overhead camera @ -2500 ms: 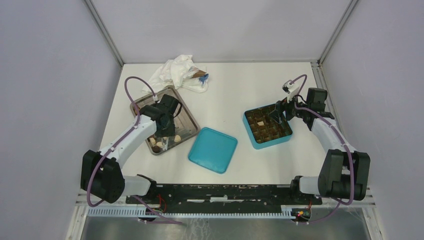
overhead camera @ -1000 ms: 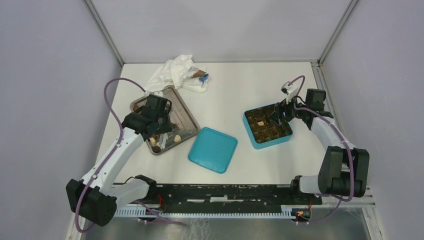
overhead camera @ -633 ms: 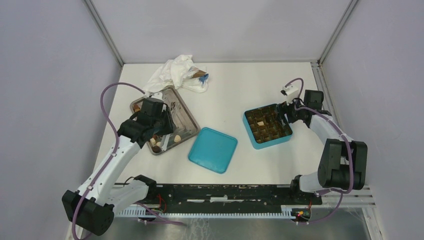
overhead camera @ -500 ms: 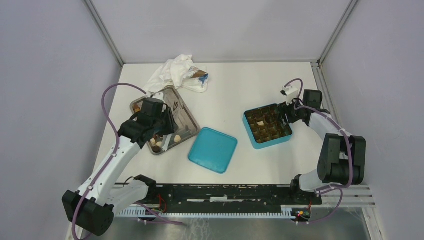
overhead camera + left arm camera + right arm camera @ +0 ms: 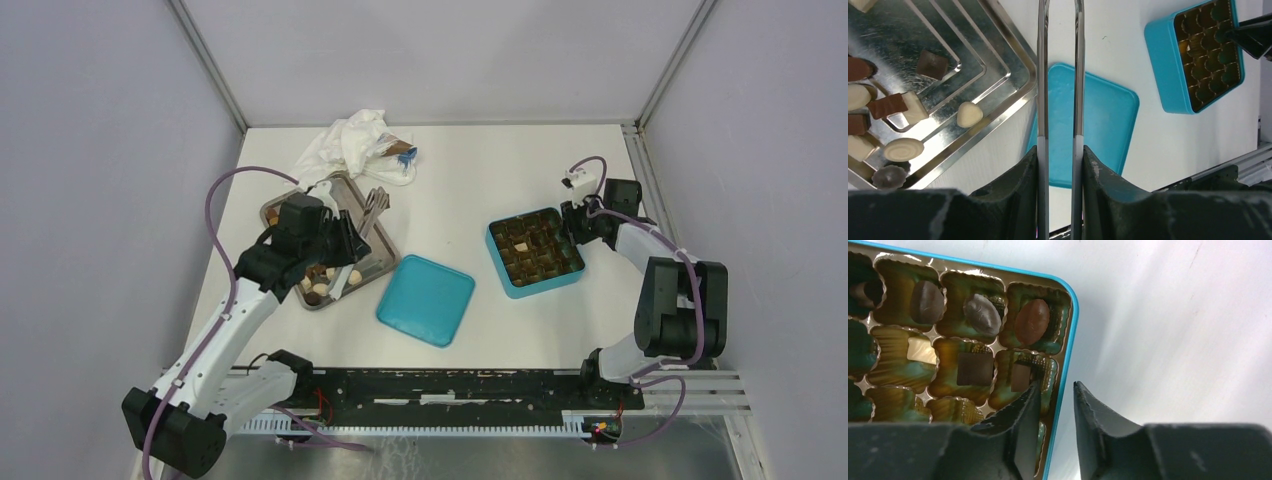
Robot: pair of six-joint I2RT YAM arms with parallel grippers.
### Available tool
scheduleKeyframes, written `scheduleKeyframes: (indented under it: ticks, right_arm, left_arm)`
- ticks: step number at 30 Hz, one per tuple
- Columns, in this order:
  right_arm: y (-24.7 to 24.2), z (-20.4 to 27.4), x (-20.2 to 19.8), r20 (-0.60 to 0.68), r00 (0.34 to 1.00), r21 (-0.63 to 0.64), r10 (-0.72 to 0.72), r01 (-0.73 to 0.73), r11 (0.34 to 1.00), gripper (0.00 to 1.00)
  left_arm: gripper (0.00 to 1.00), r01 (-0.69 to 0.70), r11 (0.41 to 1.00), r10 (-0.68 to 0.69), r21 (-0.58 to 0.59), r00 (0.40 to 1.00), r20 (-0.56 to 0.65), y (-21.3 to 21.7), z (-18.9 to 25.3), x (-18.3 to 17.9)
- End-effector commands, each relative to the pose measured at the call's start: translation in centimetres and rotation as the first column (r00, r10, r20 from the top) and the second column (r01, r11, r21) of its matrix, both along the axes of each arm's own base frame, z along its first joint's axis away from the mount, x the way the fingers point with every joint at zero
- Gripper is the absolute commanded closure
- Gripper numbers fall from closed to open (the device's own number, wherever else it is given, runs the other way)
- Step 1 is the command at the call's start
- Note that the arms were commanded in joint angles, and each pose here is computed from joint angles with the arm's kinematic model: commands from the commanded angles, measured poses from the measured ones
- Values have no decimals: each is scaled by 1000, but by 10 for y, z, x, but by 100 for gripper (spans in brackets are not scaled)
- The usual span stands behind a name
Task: Pack the chocolate
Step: Pick up the packing box from the center of the board.
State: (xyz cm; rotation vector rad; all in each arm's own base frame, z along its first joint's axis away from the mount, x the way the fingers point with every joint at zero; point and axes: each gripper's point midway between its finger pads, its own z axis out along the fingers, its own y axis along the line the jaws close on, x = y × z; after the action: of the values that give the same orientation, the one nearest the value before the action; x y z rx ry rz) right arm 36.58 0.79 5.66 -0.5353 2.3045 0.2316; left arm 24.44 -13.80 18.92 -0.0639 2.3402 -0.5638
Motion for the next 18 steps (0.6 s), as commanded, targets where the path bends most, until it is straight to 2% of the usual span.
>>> scheduleKeyframes:
  ticks: [1,6,10,18]
  right_arm:
    - [-3,11,19,57,998,3,-20,20,1000,69]
    - [-2,14,21,77,997,8,-25,25,1000,87]
    - [-1,30,21,133,991,10,-29,28,1000,98]
    - [-3,81,14,315,949,-17,-30,37,999,100]
  left_arm:
    - [98,81,993,-71,-89,991,113,-21,26,9]
    - [98,112,986,-96,-120,986,133,-34,32,8]
    - [98,159,977,-138,-139,978,154,-52,36,6]
    - [98,274,954,-246,-119,947,208,-106,39,-9]
